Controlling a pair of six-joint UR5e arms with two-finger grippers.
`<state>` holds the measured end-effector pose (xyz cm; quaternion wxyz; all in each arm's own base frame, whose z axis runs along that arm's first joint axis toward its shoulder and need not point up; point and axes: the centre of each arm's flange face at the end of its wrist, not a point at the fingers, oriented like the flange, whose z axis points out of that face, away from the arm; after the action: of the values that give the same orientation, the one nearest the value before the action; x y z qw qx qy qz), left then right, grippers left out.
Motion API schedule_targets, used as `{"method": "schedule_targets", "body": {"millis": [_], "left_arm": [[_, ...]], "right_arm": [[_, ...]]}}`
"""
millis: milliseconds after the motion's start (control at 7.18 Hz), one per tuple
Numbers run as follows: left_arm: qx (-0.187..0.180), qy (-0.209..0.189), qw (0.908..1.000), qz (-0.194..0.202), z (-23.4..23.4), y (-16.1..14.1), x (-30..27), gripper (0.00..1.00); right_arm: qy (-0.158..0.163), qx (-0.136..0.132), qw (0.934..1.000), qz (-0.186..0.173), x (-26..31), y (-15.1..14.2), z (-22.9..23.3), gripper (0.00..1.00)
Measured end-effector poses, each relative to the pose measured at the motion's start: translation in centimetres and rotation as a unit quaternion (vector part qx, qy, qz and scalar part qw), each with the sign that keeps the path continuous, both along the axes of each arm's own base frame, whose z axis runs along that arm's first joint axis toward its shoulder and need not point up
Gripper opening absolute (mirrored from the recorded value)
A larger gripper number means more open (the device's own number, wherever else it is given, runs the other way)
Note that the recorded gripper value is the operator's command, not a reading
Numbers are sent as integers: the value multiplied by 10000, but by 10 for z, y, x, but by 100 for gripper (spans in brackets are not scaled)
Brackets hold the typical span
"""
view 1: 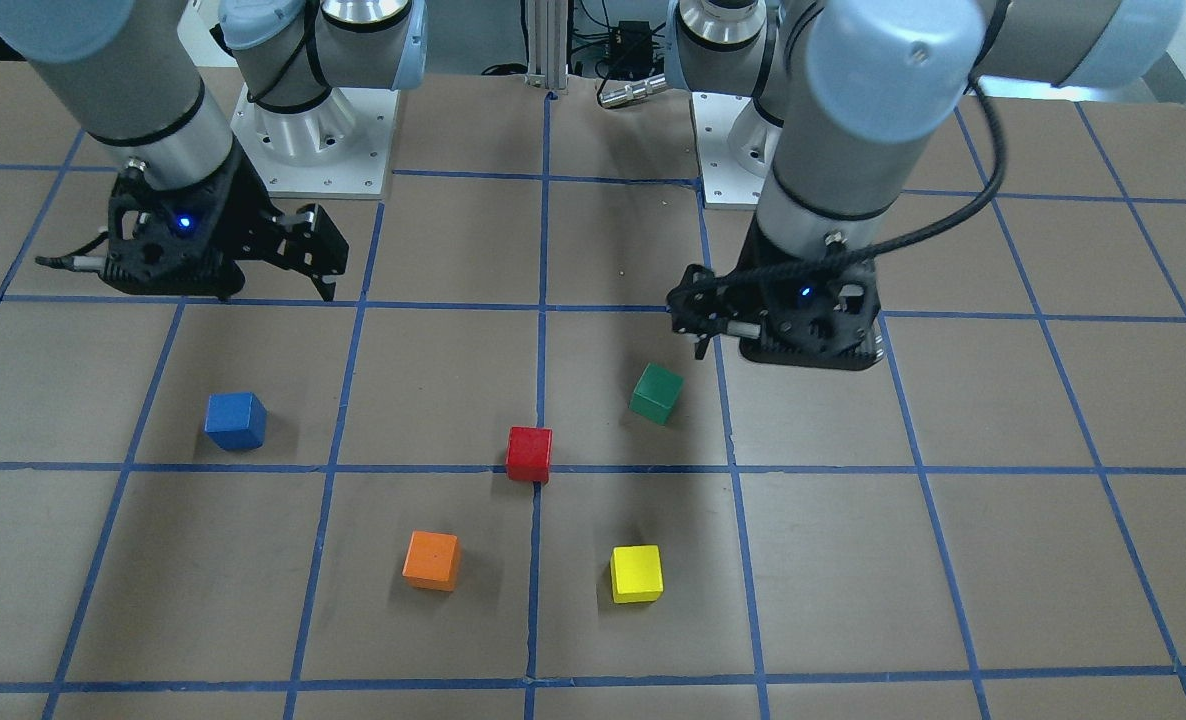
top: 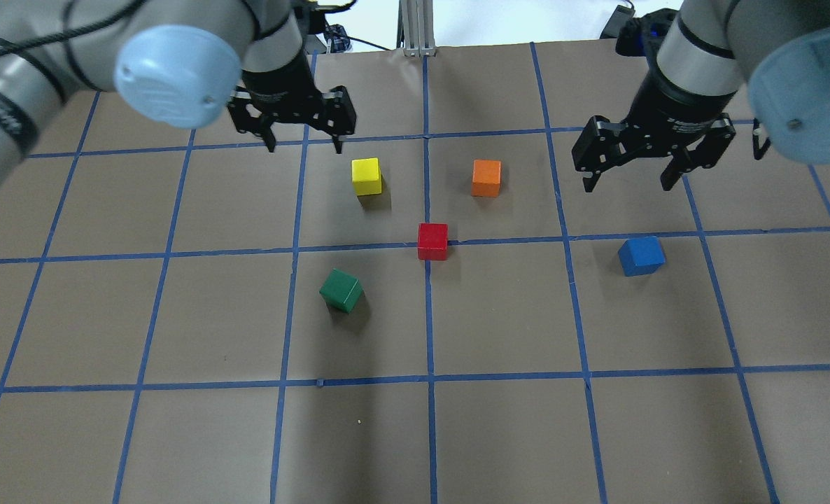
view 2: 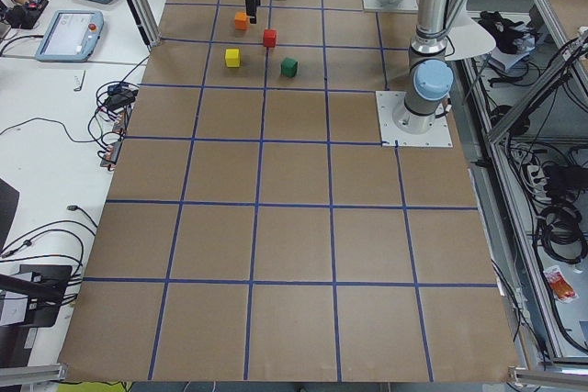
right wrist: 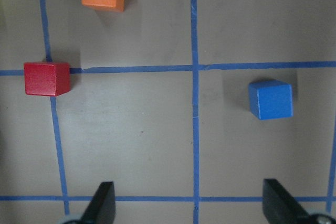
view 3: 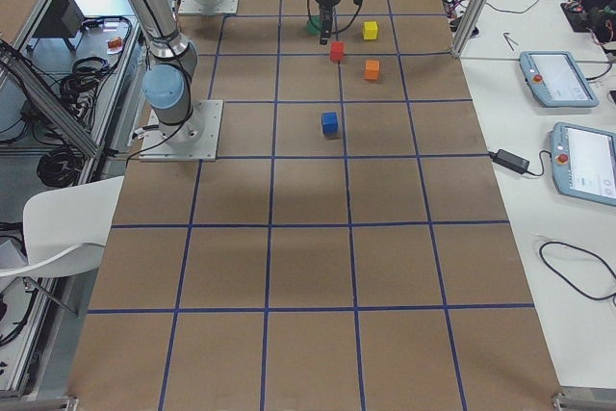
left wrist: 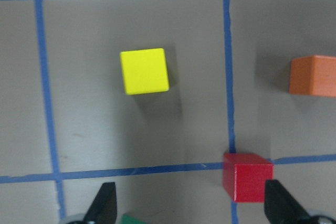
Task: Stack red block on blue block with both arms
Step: 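Move the right gripper over the red cube and lower it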
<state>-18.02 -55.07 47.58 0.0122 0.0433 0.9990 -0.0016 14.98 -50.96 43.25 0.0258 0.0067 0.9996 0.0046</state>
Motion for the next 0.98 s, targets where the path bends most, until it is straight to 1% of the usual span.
{"method": "schedule_targets", "body": {"millis": [139, 279, 418, 557, 697, 975], "left_arm": [[-56, -16, 10000, -53, 34, 30, 15, 100], [-125, -8, 9999, -80, 57, 59, 21, 100], [-134, -5, 9999, -72, 59, 76, 24, 100], [-208, -13, 9998, -41, 47, 74, 25, 100], [-386, -22, 9993, -7, 38, 64, 28, 100], [-516, 38, 9987, 38, 36, 60, 31, 100]], "right_arm": [[-20, -166, 9999, 22, 31, -12, -17, 100], [-37, -302, 9995, 10, 62, -22, -38, 100], [-65, -399, 9992, -40, 90, -31, -60, 100], [-103, -453, 9989, -97, 117, -33, -76, 100], [-109, -447, 9988, -147, 139, -31, -91, 100], [-78, -290, 9991, -294, 167, -29, -123, 100]]}}
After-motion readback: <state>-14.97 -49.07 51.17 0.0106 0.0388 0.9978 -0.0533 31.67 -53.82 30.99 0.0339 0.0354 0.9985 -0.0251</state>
